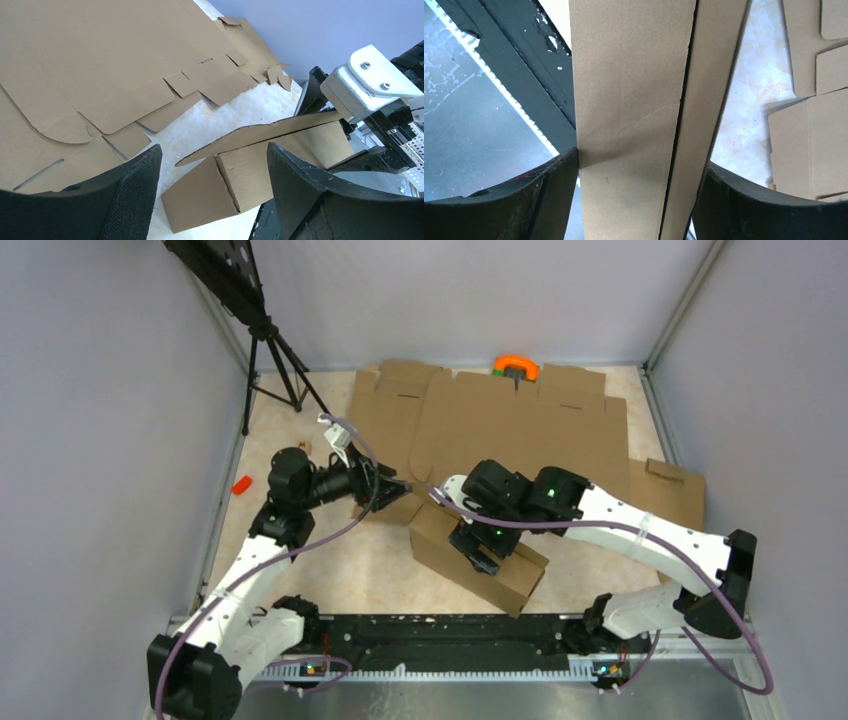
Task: Fold the paper box
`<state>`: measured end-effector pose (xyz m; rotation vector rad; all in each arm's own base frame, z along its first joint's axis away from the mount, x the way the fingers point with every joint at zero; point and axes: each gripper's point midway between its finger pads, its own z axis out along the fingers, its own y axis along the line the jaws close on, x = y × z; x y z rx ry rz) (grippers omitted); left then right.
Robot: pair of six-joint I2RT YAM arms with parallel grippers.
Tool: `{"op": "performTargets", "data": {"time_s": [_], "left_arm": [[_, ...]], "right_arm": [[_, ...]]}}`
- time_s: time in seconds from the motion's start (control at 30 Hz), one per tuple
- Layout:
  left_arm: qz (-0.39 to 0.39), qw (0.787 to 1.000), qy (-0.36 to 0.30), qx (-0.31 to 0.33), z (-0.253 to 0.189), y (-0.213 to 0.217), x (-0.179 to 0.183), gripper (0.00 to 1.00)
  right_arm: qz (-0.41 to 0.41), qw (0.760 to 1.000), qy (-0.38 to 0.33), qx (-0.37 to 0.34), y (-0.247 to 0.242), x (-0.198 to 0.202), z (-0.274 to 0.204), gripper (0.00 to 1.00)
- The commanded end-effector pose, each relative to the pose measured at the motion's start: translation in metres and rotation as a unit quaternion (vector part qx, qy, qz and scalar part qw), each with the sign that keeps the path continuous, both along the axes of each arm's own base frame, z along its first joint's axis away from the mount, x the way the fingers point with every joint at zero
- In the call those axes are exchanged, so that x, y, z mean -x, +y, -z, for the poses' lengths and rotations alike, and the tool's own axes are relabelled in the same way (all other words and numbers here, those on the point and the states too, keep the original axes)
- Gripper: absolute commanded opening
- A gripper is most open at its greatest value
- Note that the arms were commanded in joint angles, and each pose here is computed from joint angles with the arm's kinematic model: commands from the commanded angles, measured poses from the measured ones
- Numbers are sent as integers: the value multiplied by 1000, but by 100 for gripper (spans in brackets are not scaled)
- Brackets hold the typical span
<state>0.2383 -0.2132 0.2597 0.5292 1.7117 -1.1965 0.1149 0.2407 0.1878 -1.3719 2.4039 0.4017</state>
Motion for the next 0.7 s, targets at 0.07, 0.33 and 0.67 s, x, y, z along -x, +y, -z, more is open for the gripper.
{"op": "performTargets", "data": {"time_s": [0.07,0.33,0.67], "left_arm": [[14,999,-30,-3,-10,-3,4,78],[39,999,-2,5,-4,-13,6,78],[68,997,33,-33,4,-29,26,65]], "right_arm": [[-8,1000,-1,-15,9,2,-15,72],[-14,1000,2,-14,12,2,-14,71],[-5,1000,1,-7,10,1,-11,62]]}}
